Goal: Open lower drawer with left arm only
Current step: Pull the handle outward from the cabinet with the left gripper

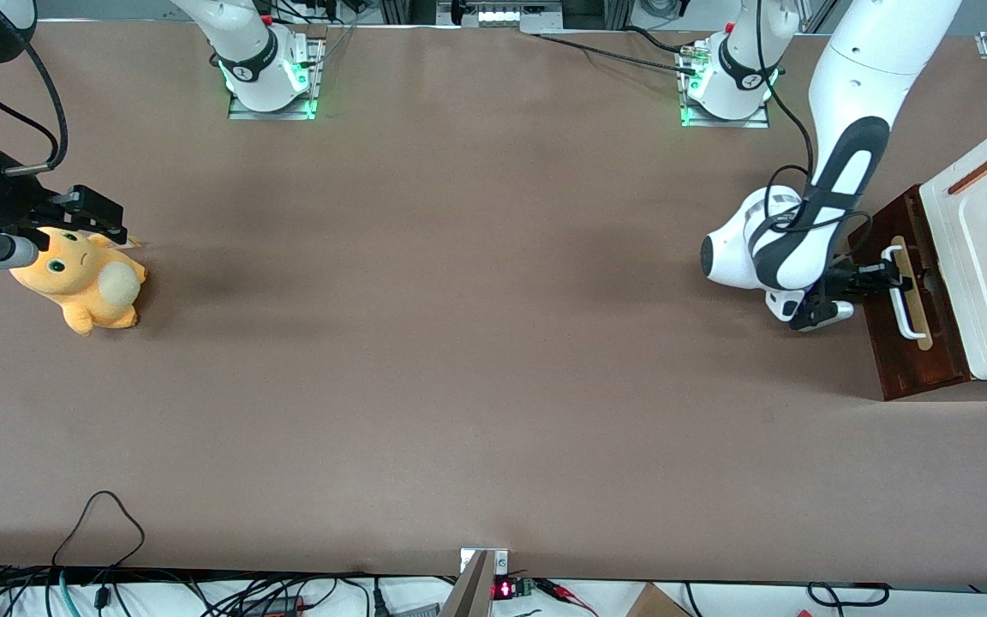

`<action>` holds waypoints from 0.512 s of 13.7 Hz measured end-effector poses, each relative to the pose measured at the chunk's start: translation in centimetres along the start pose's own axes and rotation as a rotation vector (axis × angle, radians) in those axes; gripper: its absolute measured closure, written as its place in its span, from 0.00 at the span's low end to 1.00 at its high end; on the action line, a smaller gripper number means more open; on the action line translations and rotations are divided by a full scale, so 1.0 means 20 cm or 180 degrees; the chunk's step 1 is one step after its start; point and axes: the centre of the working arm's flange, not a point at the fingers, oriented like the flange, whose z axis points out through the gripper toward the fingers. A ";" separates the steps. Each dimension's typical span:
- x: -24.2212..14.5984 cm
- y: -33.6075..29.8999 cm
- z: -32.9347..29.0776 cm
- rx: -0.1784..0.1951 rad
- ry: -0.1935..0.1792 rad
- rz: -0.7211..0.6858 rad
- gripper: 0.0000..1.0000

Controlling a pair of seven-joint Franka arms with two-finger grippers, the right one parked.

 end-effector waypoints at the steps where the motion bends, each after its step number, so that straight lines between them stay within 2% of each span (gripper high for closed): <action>1: 0.00 0.00 -0.05 -0.0021 0.0028 0.0004 0.81; 4: 0.00 0.01 -0.23 -0.0095 0.0159 0.0004 0.81; 7: 0.00 0.00 -0.33 -0.0143 0.0237 -0.0006 0.81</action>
